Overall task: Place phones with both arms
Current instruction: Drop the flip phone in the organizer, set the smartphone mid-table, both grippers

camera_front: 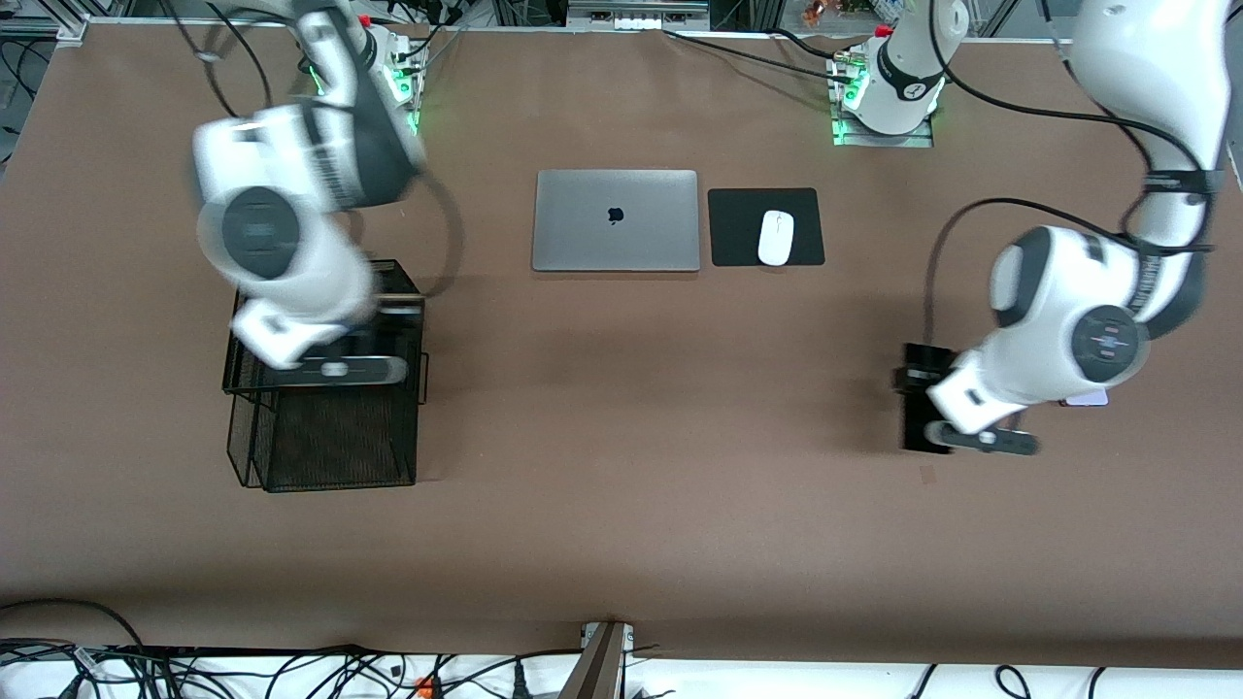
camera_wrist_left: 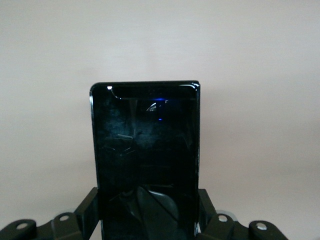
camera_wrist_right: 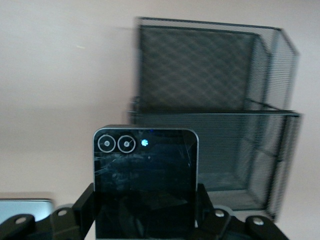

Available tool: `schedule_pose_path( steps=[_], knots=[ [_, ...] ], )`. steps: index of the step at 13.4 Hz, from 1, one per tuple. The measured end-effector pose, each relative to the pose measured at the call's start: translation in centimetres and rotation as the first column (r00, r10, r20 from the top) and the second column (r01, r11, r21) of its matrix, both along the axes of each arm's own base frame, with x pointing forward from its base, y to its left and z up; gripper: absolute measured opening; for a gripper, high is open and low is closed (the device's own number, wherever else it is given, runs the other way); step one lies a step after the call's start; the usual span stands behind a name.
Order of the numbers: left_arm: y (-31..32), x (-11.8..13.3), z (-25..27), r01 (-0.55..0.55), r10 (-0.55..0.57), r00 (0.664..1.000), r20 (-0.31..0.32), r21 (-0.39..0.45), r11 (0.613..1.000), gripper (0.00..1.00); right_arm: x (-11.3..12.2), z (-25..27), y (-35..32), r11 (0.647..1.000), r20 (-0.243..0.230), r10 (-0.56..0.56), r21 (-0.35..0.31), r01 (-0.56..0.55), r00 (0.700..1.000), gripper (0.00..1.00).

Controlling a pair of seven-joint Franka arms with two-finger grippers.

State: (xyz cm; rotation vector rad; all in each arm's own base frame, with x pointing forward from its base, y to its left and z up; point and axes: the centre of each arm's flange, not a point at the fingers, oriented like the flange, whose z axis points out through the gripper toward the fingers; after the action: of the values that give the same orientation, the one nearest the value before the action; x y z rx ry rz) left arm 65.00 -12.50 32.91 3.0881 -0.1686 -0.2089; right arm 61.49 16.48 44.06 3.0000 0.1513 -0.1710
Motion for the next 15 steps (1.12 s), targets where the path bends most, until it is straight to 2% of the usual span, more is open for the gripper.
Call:
schedule_pose_path(
  steps=[3,6,8,11,13,14,15],
  knots=[
    [-10.5,-2.9,-1.3,0.001,-0.002,0.999,-0.039,-0.021,1.000,0.80,-2.4,-3.3,-11.4,0.997,0.011,0.038,0.060,-0.039,0.999,0.79],
    [-20.2,-5.3,-4.4,-0.028,0.025,0.999,-0.044,-0.063,0.998,0.80,-4.4,-8.7,-16.9,0.993,0.016,0.030,0.113,-0.032,0.999,0.79],
    [-26.4,-7.2,-6.9,-0.084,0.082,0.996,-0.037,-0.081,0.993,0.80,-5.1,-11.4,-17.4,0.991,-0.008,0.010,0.135,-0.009,1.000,0.79],
    [-33.4,-10.3,-12.1,-0.140,0.140,0.990,-0.011,-0.143,0.980,0.80,-4.8,-13.9,-16.9,0.990,-0.024,-0.011,0.142,0.014,1.000,0.79],
    [-35.8,-12.0,-15.4,-0.159,0.159,0.987,-0.011,-0.170,0.973,0.80,-4.2,-13.3,-16.8,0.989,-0.007,-0.013,0.145,0.014,1.000,0.80],
    [-36.2,-12.1,-15.8,-0.165,0.166,0.986,-0.007,-0.176,0.970,0.80,-3.9,-12.9,-16.7,0.989,0.000,-0.013,0.145,0.012,1.000,0.80],
    [-36.2,-11.6,-15.2,-0.168,0.172,0.985,0.003,-0.187,0.968,0.87,-3.4,-12.1,-16.6,0.989,0.004,-0.012,0.147,0.011,1.000,0.83]
  ],
)
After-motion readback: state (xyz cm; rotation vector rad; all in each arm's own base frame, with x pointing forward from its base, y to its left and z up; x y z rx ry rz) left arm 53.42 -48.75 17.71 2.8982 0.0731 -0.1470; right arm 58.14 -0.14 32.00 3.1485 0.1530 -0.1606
